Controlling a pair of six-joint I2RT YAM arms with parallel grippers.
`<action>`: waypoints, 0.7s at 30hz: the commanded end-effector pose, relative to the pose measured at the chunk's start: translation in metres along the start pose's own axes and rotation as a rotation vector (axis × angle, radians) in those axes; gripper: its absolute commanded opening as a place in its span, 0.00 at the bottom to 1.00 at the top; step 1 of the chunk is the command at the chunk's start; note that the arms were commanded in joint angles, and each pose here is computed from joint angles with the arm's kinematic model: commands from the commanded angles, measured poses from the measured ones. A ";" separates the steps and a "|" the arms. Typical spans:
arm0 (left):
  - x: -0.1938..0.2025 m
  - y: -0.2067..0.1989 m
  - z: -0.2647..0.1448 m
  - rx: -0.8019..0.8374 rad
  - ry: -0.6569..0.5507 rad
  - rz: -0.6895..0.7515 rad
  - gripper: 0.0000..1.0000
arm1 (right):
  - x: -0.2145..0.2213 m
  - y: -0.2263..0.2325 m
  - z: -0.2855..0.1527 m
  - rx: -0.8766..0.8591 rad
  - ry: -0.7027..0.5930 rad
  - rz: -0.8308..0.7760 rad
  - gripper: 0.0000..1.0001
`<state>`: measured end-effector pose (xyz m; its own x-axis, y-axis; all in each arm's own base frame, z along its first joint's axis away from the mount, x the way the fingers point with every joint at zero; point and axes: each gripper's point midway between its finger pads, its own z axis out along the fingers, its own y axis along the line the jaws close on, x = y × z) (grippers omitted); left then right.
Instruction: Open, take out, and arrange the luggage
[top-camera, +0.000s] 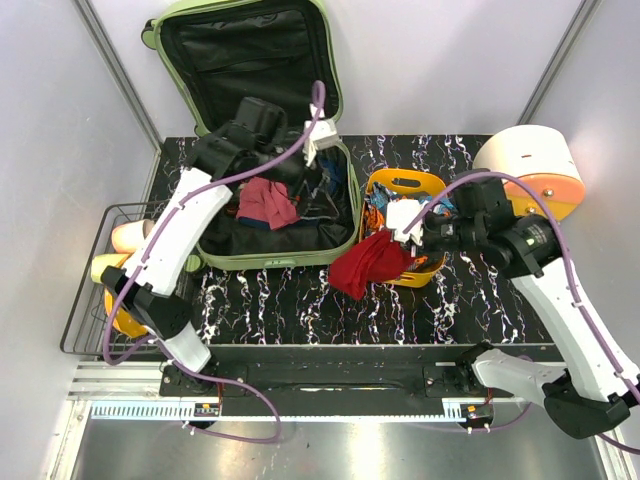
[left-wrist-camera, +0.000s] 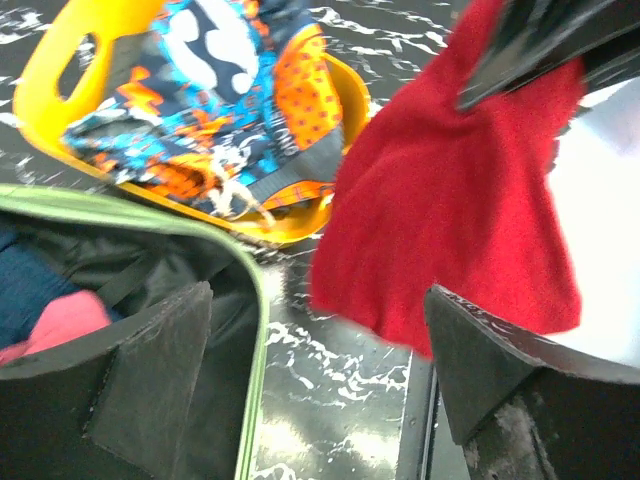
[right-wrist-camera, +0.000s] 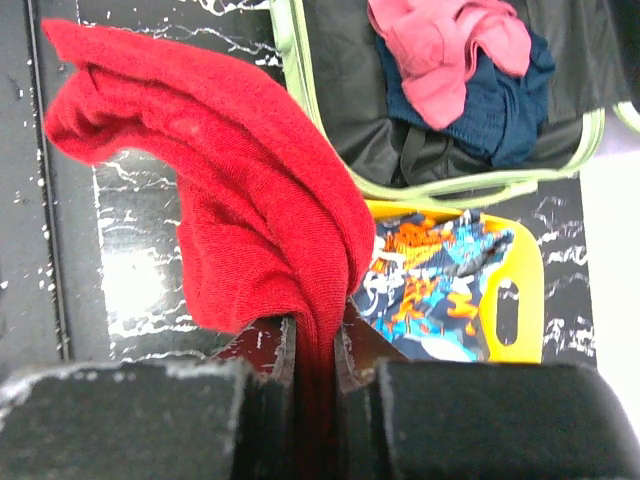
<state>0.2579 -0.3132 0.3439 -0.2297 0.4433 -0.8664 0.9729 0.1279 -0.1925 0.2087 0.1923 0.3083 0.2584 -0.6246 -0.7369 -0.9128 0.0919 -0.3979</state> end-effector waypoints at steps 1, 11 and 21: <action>-0.025 0.000 -0.038 -0.058 -0.108 0.041 0.91 | -0.010 0.008 -0.036 0.008 0.064 0.075 0.00; -0.007 0.003 -0.031 -0.047 -0.103 -0.016 0.99 | 0.011 0.012 -0.043 0.004 0.194 0.143 0.00; 0.003 0.007 -0.031 -0.061 -0.089 -0.031 0.99 | 0.063 -0.071 -0.029 0.076 0.283 0.198 0.00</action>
<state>0.2680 -0.2852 0.3411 -0.2966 0.3952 -0.8694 0.9496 0.2189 -0.2244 0.2413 0.1334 0.2858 -0.0873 -0.7878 -0.6097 -0.9377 0.2715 -0.2166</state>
